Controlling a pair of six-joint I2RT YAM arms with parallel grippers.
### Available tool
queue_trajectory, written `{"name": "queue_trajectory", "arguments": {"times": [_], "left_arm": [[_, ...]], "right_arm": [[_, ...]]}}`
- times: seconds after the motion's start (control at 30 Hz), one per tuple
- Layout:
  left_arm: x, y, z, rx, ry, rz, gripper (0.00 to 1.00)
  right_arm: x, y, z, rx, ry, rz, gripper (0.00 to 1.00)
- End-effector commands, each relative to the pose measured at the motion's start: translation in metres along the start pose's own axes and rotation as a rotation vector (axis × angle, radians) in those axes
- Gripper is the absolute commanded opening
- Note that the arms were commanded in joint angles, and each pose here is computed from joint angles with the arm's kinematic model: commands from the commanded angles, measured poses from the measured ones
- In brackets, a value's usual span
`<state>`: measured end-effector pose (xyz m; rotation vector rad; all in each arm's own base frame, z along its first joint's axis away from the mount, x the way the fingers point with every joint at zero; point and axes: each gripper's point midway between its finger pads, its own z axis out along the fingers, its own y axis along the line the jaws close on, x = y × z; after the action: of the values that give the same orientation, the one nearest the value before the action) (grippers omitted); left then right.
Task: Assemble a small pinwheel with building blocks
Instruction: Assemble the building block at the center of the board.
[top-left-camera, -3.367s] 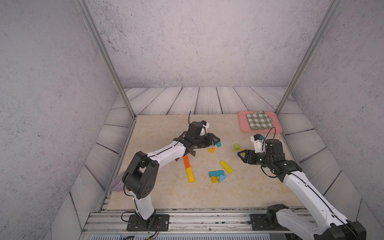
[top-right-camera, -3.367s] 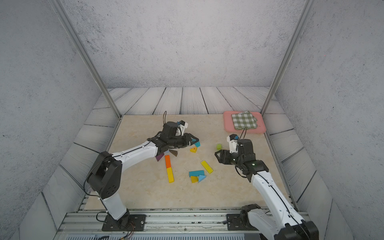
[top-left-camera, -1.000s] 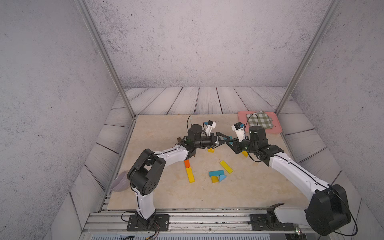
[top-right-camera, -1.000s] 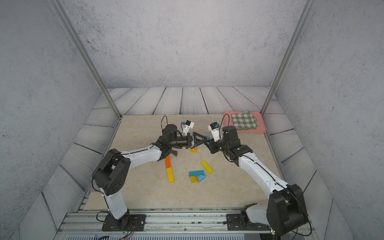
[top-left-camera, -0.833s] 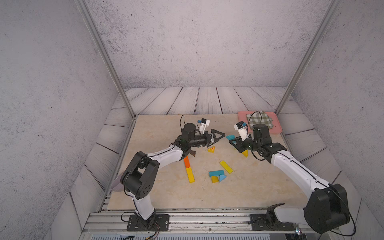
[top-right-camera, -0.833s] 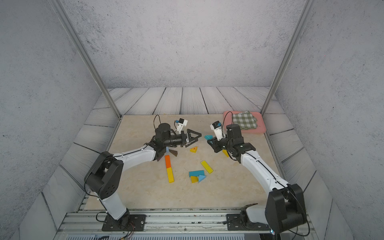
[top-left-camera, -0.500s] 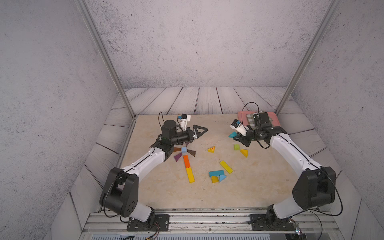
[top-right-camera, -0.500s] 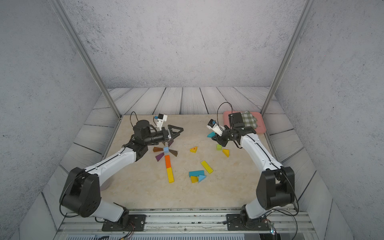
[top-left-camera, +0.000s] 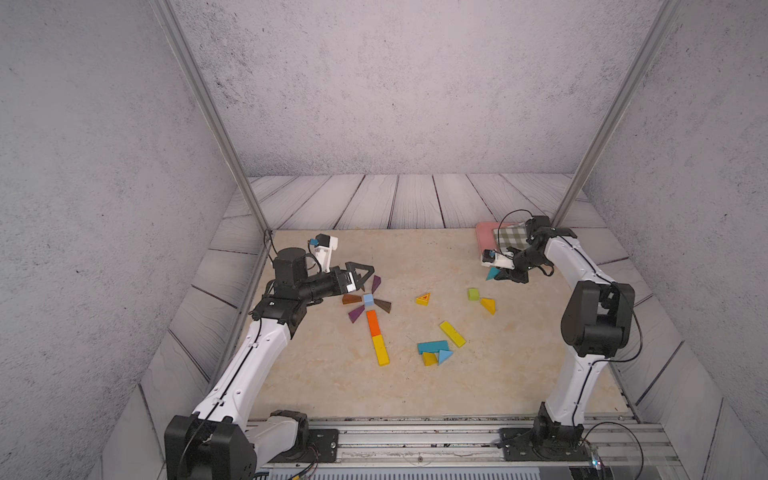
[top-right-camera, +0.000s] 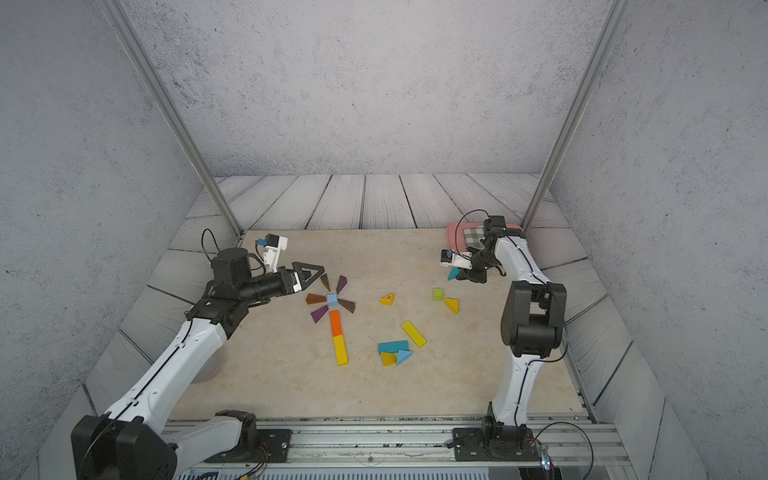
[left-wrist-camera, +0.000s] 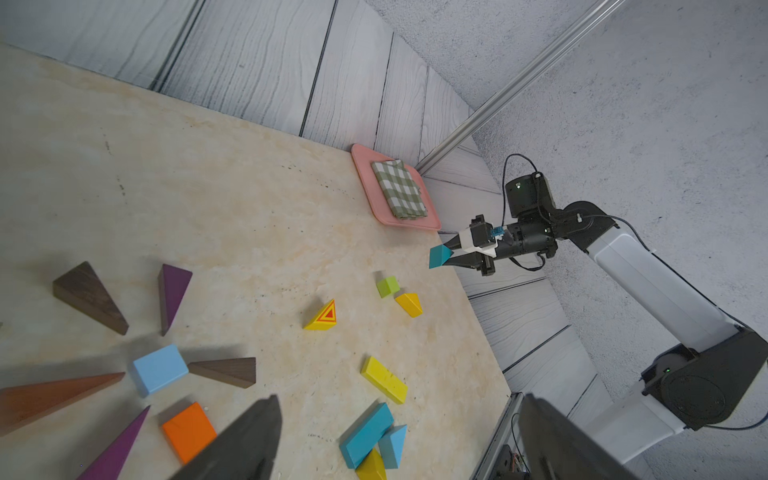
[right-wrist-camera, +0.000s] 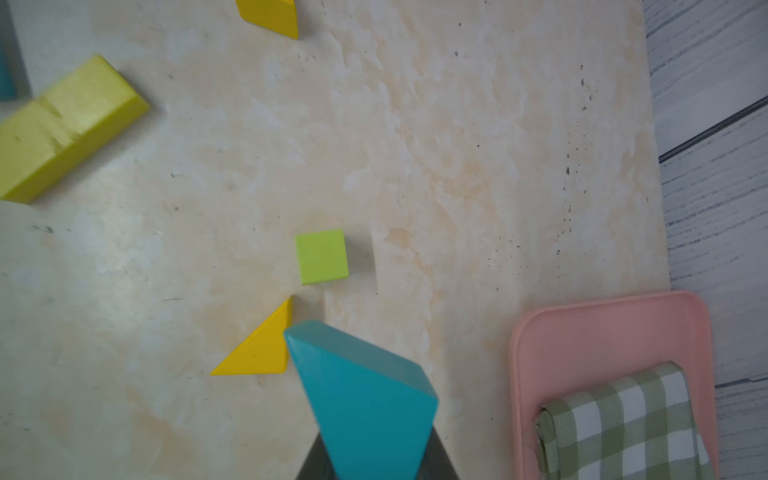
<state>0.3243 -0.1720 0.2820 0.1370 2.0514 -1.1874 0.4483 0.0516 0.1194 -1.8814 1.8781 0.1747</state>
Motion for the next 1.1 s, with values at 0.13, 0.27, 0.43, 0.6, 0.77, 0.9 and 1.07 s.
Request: {"name": "queue_trajectory", "arguments": {"times": [0.13, 0.27, 0.43, 0.6, 0.77, 0.9, 1.07], "left_arm": [[0.008, 0.004, -0.004, 0.004, 0.017, 0.006, 0.96], [0.009, 0.009, 0.000, 0.003, 0.027, -0.009, 0.96], [0.011, 0.013, 0.005, 0.015, 0.038, -0.022, 0.96], [0.012, 0.017, 0.007, 0.008, 0.043, -0.029, 0.96], [0.013, 0.020, 0.008, 0.004, 0.046, -0.034, 0.96], [0.013, 0.021, 0.009, 0.002, 0.048, -0.035, 0.96], [0.014, 0.022, 0.009, -0.001, 0.050, -0.039, 0.96]], "right_arm": [[0.032, -0.013, 0.035, -0.108, 0.029, -0.118, 0.12], [0.036, -0.014, 0.049, -0.135, 0.015, -0.175, 0.12], [0.040, -0.015, 0.065, -0.157, 0.000, -0.215, 0.13], [0.039, -0.014, 0.078, -0.190, -0.010, -0.218, 0.12], [0.041, -0.014, 0.096, -0.192, 0.025, -0.248, 0.13], [0.040, -0.020, 0.104, -0.181, 0.056, -0.241, 0.13], [0.047, -0.025, 0.115, -0.169, 0.107, -0.232, 0.13]]}}
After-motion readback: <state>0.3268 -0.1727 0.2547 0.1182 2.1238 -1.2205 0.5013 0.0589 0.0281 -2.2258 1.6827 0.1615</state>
